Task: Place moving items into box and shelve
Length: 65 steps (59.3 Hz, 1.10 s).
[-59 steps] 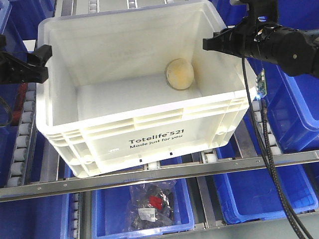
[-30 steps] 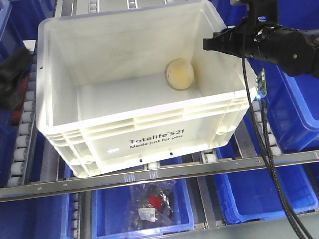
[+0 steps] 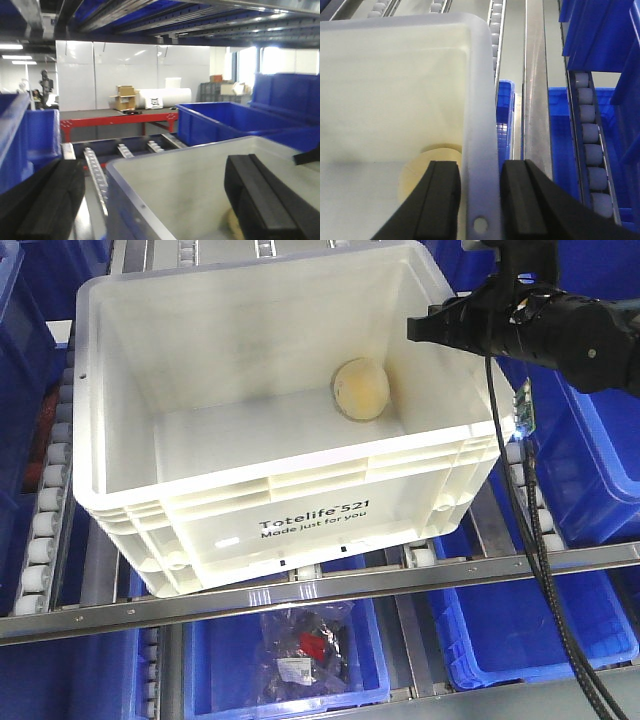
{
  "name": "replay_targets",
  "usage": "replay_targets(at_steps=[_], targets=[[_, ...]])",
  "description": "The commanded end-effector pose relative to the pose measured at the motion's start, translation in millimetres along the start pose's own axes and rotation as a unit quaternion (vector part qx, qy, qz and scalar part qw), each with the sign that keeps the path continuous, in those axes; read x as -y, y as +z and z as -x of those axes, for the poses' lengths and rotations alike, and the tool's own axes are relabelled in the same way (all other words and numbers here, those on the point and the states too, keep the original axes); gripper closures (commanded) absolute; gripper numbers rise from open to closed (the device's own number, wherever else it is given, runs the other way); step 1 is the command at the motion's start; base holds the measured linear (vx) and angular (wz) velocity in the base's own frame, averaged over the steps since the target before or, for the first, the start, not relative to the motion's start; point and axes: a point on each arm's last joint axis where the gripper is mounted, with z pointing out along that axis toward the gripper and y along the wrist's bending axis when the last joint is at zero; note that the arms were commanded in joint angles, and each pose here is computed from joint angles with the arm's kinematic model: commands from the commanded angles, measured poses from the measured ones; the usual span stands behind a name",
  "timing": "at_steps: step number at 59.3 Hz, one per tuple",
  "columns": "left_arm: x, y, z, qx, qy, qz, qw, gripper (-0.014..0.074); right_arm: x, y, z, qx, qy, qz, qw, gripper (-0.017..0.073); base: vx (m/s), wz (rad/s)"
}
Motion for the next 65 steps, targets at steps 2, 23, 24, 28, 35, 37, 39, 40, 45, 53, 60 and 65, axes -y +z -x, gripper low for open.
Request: replay_targets(at_steps=[2, 23, 24, 28, 35, 37, 39, 40, 45, 53, 60, 65], targets=[[0.9, -9.7, 3.6, 0.044, -0.061, -0.011, 0.997, -0.0063, -0.2, -12.0, 19.0, 0.045, -0.003, 0.000, 0.999, 0.0265, 0.00, 0.00], [-11.9, -32.0, -67.3, -0.053, 0.011, 0.048, 0.997, 0.0193, -0.2, -12.0, 18.9, 0.045, -0.003, 0.000, 0.999, 0.0265, 0.00, 0.00], [-12.6, -32.1, -68.6, -0.054, 0.015, 0.053, 0.997, 0.0211, -0.2, -12.0, 18.8, 0.044, -0.003, 0.000, 0.999, 0.0265, 0.00, 0.00], [-15.4, -32.8, -75.5, -0.064, 0.026, 0.071, 0.995, 0.0310, -0.2, -12.0, 18.7, 0.043, -0.003, 0.000, 0.999, 0.0265, 0.00, 0.00], [-20.0, -34.4, -87.0, -0.079, 0.040, 0.099, 0.991, 0.0510, -0.2, -12.0, 18.6, 0.043, -0.003, 0.000, 0.999, 0.0265, 0.00, 0.00], [-21.2, -35.1, -91.3, -0.085, 0.040, 0.105, 0.990, 0.0563, -0.2, -12.0, 18.6, 0.043, -0.003, 0.000, 0.999, 0.0265, 0.00, 0.00], [-22.2, -35.5, -93.6, -0.088, 0.040, 0.111, 0.989, 0.0603, -0.2, -12.0, 18.6, 0.043, -0.003, 0.000, 0.999, 0.0265, 0.00, 0.00], [-22.8, -35.9, -95.2, -0.097, 0.040, 0.116, 0.988, 0.0603, -0.2, -12.0, 18.6, 0.043, -0.003, 0.000, 0.999, 0.0265, 0.00, 0.00], [-24.1, -36.8, -97.8, -0.113, 0.038, 0.125, 0.985, 0.0601, -0.2, -12.0, 18.6, 0.043, -0.003, 0.000, 0.999, 0.0265, 0.00, 0.00], [-24.1, -37.2, -99.2, -0.119, 0.021, 0.128, 0.984, 0.0601, -0.2, -12.0, 18.6, 0.043, -0.003, 0.000, 0.999, 0.0265, 0.00, 0.00], [-24.0, -37.1, -98.9, -0.117, 0.011, 0.128, 0.985, 0.0600, -0.2, -12.0, 18.6, 0.043, -0.003, 0.000, 0.999, 0.0265, 0.00, 0.00], [-24.0, -37.1, -99.0, -0.117, 0.011, 0.128, 0.985, 0.0600, -0.2, -12.0, 18.6, 0.043, -0.003, 0.000, 0.999, 0.0265, 0.00, 0.00]])
